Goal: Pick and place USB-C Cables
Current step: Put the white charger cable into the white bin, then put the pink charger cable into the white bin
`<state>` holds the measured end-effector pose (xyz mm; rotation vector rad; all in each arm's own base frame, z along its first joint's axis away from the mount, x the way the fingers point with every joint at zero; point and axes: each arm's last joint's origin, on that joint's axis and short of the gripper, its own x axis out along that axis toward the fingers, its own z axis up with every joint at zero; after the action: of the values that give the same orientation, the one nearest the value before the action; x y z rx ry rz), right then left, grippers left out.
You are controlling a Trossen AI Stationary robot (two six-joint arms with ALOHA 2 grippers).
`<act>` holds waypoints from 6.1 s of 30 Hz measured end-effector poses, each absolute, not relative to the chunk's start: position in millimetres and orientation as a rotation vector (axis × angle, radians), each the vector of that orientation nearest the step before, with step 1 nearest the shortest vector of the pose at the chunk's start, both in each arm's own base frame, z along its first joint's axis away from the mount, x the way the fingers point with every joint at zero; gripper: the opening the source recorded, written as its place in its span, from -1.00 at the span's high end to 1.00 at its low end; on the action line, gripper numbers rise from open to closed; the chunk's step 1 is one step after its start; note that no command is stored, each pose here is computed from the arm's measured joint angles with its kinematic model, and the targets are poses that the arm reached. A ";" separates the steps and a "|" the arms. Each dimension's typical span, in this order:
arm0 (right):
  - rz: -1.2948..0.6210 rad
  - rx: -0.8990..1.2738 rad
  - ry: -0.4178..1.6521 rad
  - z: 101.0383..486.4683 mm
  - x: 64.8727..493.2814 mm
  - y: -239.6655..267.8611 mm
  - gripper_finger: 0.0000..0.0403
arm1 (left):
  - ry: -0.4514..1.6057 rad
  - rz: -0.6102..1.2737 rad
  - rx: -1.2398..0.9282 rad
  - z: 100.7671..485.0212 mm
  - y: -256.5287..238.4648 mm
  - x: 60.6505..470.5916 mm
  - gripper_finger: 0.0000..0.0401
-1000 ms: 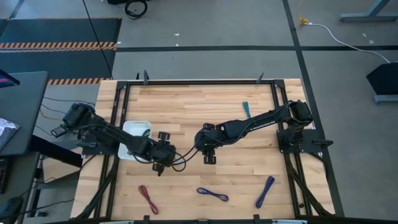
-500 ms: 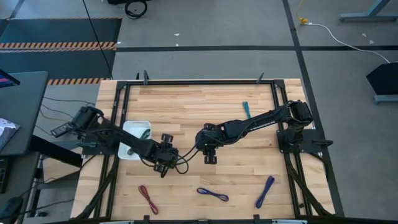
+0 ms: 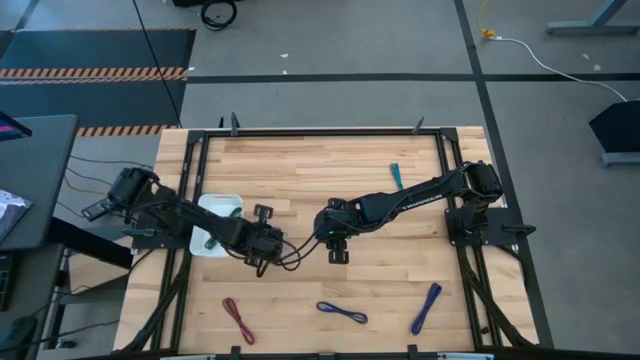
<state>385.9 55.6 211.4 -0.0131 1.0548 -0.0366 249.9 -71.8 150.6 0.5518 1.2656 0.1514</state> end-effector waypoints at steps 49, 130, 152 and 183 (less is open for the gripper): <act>-0.045 0.001 1.057 211.3 385.7 55.6 0.16 | 1.349 0.750 -0.258 231.8 -40.4 144.8 0.14; -0.129 0.079 1.256 203.3 357.7 95.2 0.16 | 1.069 -0.281 0.006 164.9 -233.8 153.2 0.10; -0.138 0.170 1.238 202.0 353.3 120.4 0.16 | 1.130 -0.302 0.052 139.4 -248.6 146.0 0.10; -0.108 0.226 1.195 194.3 329.9 189.8 0.16 | 1.156 -0.350 0.265 138.7 -238.2 146.0 0.93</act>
<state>329.9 189.8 194.3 0.2259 1.1949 -0.1078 146.0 -238.2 138.7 0.2653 1.1563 -0.3499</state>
